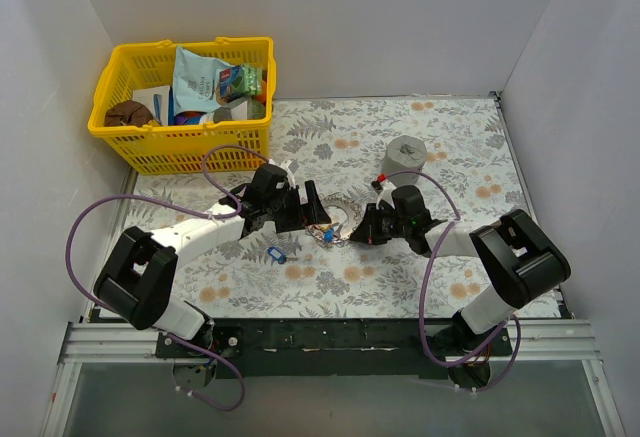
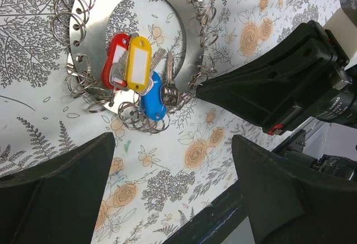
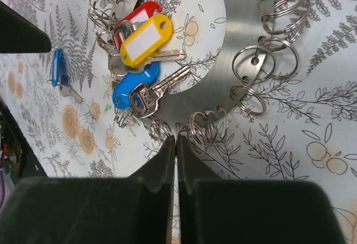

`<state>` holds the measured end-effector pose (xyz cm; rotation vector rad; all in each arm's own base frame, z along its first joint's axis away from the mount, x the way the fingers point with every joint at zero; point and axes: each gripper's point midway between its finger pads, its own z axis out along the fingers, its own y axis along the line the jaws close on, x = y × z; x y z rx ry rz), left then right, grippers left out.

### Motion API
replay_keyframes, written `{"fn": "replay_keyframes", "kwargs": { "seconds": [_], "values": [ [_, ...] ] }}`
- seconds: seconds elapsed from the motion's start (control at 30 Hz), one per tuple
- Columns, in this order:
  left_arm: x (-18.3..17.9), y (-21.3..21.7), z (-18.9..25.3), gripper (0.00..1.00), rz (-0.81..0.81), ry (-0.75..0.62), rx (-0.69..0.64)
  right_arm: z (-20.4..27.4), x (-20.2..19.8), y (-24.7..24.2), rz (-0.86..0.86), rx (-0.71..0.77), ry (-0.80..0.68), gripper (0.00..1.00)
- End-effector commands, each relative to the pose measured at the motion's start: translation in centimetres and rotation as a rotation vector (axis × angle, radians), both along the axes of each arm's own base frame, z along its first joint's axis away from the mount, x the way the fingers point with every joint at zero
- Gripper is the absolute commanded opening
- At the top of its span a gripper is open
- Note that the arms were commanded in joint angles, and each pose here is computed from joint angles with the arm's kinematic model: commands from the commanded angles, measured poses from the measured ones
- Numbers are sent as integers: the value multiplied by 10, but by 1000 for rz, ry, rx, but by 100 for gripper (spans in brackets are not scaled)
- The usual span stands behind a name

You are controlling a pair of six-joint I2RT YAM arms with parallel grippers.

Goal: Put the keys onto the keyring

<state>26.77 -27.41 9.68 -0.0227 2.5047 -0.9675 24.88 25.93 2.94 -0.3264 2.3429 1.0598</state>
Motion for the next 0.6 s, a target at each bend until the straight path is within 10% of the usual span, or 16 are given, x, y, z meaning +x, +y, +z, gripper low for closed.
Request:
{"fn": "replay_keyframes", "kwargs": {
  "seconds": [0.0, 0.57],
  "values": [
    [6, 3, 22, 86, 3, -76, -13, 9, 13, 1, -7, -14, -56, 1],
    [2, -3, 121, 84, -116, -425, -172, 144, 18, 4, 239, -7, -561, 1]
  ]
}}
